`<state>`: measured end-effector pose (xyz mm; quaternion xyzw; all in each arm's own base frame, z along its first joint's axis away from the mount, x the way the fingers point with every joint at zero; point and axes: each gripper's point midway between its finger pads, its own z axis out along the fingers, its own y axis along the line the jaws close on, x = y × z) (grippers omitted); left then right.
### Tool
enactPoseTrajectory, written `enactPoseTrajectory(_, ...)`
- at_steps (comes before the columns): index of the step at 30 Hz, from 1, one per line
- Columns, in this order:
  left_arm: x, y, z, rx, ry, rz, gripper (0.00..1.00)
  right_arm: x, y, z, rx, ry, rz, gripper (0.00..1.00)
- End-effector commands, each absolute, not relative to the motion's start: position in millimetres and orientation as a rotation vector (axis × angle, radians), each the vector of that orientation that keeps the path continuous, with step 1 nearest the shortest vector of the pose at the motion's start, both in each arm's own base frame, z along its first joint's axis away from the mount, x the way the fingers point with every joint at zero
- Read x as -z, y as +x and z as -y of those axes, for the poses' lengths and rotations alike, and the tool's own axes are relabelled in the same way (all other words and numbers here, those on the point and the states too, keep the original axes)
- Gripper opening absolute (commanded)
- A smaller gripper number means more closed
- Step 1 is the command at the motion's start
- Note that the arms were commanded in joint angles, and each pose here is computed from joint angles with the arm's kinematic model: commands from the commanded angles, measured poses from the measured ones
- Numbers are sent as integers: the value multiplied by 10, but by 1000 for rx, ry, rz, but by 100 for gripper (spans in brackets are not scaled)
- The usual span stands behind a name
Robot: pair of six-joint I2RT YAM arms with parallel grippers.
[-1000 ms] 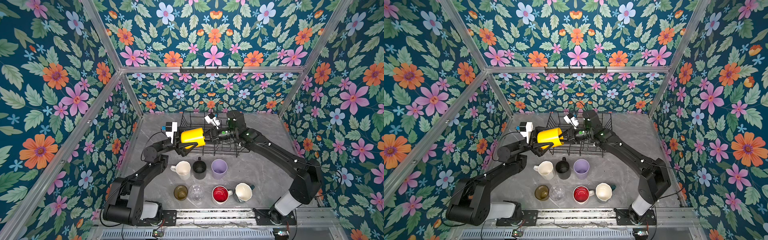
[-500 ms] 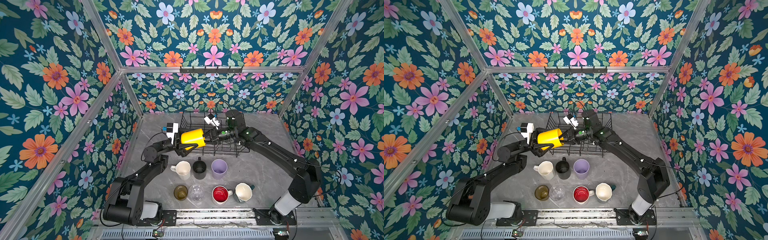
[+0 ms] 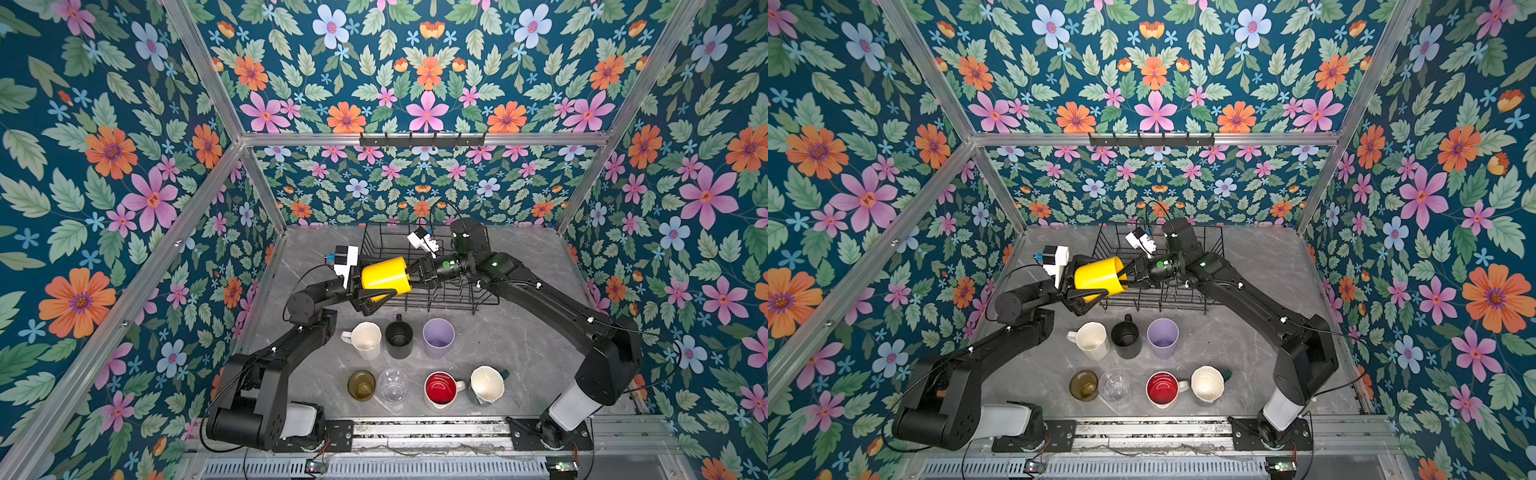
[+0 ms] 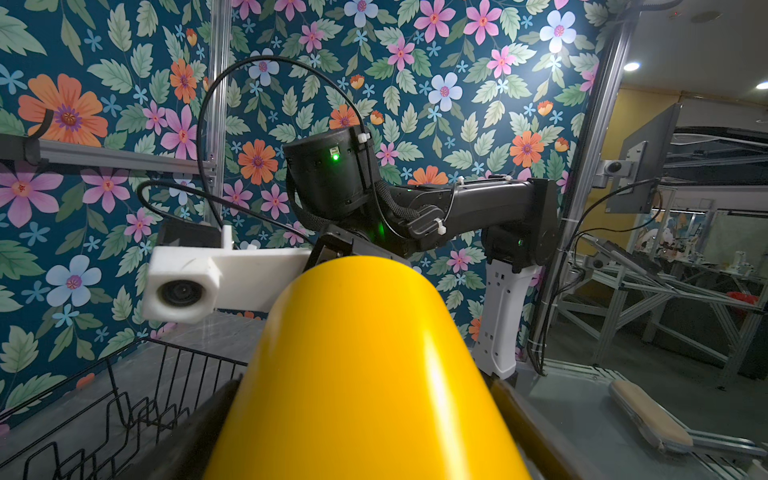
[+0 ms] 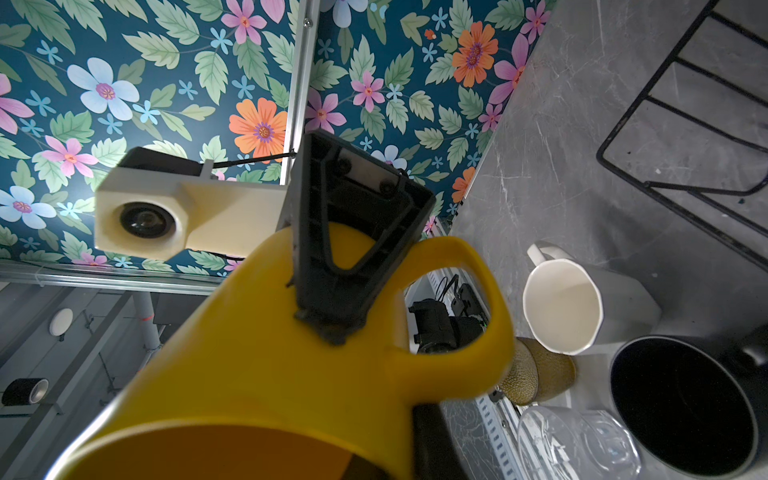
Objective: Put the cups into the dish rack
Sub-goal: 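Close the left gripper on the yellow mug body held by the right gripper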
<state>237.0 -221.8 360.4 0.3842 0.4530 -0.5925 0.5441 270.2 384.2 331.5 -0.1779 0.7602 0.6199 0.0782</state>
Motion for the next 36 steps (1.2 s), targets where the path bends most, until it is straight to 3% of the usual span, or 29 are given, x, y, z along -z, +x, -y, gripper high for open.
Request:
enactPoseTrajectory(1,-3516,2303,2257,1435,965,-1104,88,-3612,2704,-3893,-1874,-659,-2089,0)
enactPoseTrajectory(8,-3531,2302,2259,1436,973,-1103,70,-3602,2707,-3899,-1878,-654,-2086,0)
enactPoseTrajectory(14,-3601,2256,2254,1426,992,-1082,38,-3572,2715,-3898,-1874,-644,-2095,0)
enactPoseTrajectory(18,-3656,2230,2235,1411,999,-1066,26,-3581,2716,-3888,-1867,-636,-2093,0)
enactPoseTrajectory(25,-3716,2220,2200,1390,989,-1047,0,-3581,2700,-3870,-1864,-630,-2097,11)
enactPoseTrajectory(36,-3863,2317,2098,1288,923,-1013,0,-3523,2682,-3859,-1876,-604,-2111,36)
